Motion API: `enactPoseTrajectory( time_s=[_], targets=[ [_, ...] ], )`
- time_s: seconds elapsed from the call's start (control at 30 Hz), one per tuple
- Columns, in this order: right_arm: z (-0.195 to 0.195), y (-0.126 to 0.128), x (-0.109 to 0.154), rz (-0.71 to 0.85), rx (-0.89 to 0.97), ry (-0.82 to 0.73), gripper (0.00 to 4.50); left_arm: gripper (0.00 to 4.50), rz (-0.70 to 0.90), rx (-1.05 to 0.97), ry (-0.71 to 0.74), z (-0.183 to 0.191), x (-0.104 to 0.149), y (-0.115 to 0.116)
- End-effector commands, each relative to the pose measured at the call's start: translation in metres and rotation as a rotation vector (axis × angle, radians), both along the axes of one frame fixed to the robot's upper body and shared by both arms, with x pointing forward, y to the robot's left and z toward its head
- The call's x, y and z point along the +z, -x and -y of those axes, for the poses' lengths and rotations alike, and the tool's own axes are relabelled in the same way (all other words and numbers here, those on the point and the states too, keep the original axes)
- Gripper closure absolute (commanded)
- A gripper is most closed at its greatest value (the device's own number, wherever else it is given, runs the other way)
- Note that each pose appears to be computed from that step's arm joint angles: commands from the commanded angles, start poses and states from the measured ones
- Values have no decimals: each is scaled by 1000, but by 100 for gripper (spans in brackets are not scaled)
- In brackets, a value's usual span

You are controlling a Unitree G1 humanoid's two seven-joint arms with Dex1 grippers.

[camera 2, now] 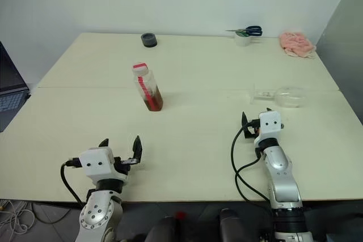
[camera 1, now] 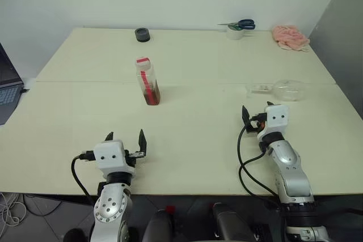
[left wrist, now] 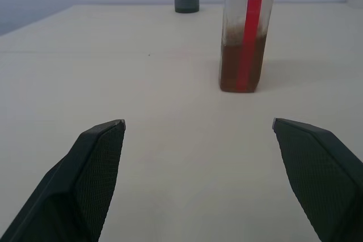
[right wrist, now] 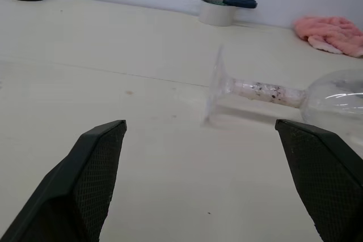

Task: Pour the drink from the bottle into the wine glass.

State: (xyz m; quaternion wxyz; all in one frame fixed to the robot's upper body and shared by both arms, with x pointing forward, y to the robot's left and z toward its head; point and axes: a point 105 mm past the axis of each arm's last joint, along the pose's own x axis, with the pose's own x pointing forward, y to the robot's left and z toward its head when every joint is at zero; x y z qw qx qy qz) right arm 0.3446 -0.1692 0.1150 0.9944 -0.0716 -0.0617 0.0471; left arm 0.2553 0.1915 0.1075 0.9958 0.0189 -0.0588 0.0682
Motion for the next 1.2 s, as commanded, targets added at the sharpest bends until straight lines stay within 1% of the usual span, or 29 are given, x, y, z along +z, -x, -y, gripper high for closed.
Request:
enactPoseTrajectory(
  time_s=[0.03,0.13,0.23,0.33,0.47,0.53,0.57,0.63,0.73,0.77,0.93,1.13,1.2],
  targets=[
    [-4,2,16,58,21,-3,0,3,55,-8,-20,4,17,1],
    [-5,1,16,58,25,-1,0,3,39,-28,10,8,11,-1],
    [-6,1,15,56,31,0,0,3,58,-58,15,13,14,-1],
    [-11,2,16,57,66,6,0,3,51,-76,38,15,12,-4],
    [-26,4,17,57,164,15,0,3,39,-96,30,17,9,-6],
    [-48,7,24,69,319,41,0,3,44,-129,27,20,10,-10],
    [-65,6,36,81,452,43,0,3,51,-148,21,21,14,-18],
    [-89,6,55,75,654,47,0,3,67,-160,21,19,24,-32],
    [-116,17,72,37,893,54,0,3,68,-157,9,13,34,-48],
    [-122,20,76,30,947,63,0,3,65,-151,0,10,36,-52],
    [-141,23,93,13,1074,73,0,3,82,-124,-12,1,51,-72],
    [-151,22,108,33,1121,60,0,3,117,-164,22,7,65,-94],
    [-153,21,111,38,1126,65,0,3,122,-197,3,12,67,-97]
  ],
)
